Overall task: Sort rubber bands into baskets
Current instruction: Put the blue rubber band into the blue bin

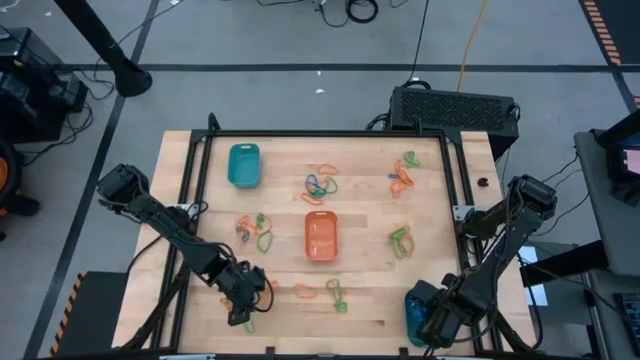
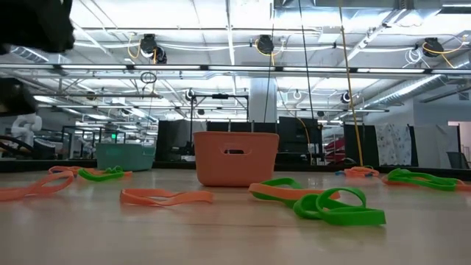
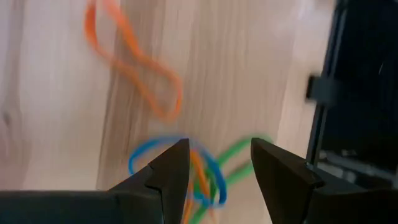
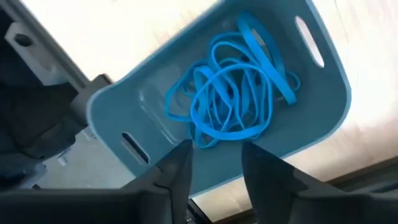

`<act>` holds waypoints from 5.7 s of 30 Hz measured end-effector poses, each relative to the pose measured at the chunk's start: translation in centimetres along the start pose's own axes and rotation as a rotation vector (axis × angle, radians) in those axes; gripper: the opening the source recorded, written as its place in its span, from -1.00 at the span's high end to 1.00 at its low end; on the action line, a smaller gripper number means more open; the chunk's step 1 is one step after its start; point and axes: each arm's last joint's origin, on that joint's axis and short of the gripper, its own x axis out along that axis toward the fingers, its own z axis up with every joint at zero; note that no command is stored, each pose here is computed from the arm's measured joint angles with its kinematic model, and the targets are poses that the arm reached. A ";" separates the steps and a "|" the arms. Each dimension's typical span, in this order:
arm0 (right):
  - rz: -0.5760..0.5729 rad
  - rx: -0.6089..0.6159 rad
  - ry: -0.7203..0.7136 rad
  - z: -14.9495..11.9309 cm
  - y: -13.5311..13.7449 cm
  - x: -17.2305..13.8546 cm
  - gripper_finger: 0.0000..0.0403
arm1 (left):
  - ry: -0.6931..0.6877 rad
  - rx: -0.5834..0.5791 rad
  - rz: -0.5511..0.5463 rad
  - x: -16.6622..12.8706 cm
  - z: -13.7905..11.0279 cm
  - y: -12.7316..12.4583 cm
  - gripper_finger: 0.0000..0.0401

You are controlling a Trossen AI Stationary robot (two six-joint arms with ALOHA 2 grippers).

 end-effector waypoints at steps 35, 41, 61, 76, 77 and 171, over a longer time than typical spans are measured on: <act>-0.085 -0.521 -1.106 2.3 -3.8 -10.0 0.18 | -0.490 -0.089 0.444 -11.7 6.8 11.0 0.11; -0.212 -0.436 -1.210 4.3 -3.5 -9.6 0.18 | -0.570 -0.179 0.401 -12.1 11.1 17.7 0.11; -0.403 -0.475 -1.151 6.5 -1.3 -5.0 0.18 | -0.472 -0.315 0.538 -8.0 20.5 27.3 0.11; -0.410 -0.489 -1.121 6.5 -1.4 -4.9 0.18 | -0.427 -0.312 0.607 -6.8 20.4 28.2 0.40; -0.410 -0.489 -1.121 6.5 -1.4 -4.9 0.18 | -0.426 -0.307 0.611 -6.8 20.4 28.2 0.49; 0.130 -0.575 -1.133 24.0 -5.6 -4.4 0.18 | -0.698 0.265 0.496 -10.8 15.8 5.3 0.99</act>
